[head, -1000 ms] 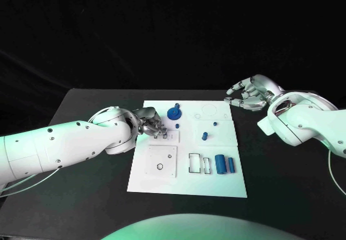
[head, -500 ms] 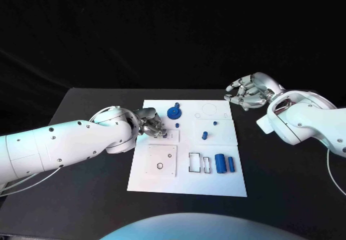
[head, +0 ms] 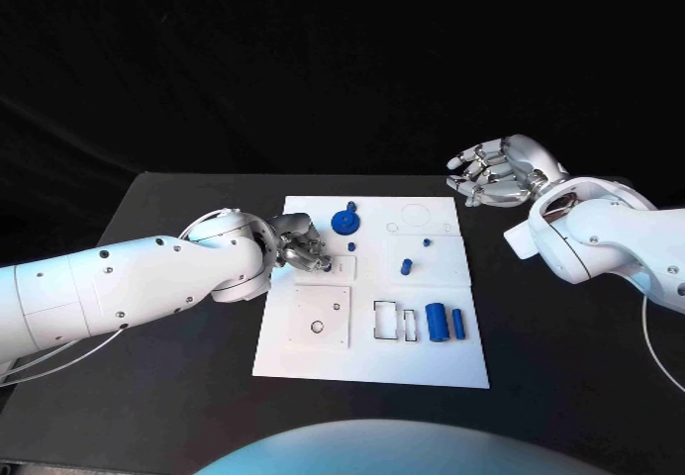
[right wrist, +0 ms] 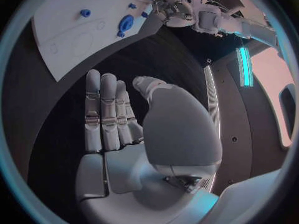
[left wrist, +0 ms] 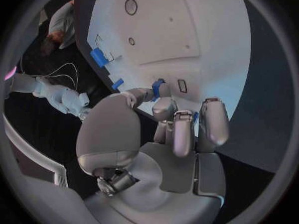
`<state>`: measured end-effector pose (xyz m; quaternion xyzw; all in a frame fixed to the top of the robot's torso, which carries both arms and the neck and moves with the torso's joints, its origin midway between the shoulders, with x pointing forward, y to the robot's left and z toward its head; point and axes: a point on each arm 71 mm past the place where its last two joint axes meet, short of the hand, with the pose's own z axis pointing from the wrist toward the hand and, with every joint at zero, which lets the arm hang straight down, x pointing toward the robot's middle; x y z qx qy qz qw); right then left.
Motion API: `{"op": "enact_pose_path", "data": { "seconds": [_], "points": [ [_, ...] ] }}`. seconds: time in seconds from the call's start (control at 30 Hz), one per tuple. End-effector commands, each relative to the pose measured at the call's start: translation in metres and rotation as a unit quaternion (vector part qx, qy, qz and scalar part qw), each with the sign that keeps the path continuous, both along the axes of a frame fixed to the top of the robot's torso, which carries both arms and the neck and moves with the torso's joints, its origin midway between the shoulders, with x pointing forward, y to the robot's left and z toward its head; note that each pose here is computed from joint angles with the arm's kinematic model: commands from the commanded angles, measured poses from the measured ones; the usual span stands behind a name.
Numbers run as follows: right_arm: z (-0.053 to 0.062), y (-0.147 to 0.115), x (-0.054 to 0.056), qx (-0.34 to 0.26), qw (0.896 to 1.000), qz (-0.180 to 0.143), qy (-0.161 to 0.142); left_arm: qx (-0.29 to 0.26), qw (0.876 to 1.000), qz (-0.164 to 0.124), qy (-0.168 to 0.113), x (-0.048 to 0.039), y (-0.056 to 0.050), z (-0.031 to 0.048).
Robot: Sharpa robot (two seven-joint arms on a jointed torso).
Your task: Assemble the parts on the task board
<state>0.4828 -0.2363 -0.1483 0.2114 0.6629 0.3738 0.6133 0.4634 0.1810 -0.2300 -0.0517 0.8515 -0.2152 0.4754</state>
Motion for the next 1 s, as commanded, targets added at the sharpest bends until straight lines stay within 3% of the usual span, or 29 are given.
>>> {"op": "enact_pose_path", "data": {
  "seconds": [0.03,1.0],
  "points": [
    [0.003,-0.0004,0.0,0.03,0.999,0.001,-0.019,0.004,1.0,-0.004,0.013,-0.0012,-0.0021,-0.0019],
    [0.002,-0.0021,0.0004,0.039,0.999,-0.004,-0.012,0.016,0.999,-0.007,0.03,-0.0018,-0.0038,-0.0049]
  ]
}}
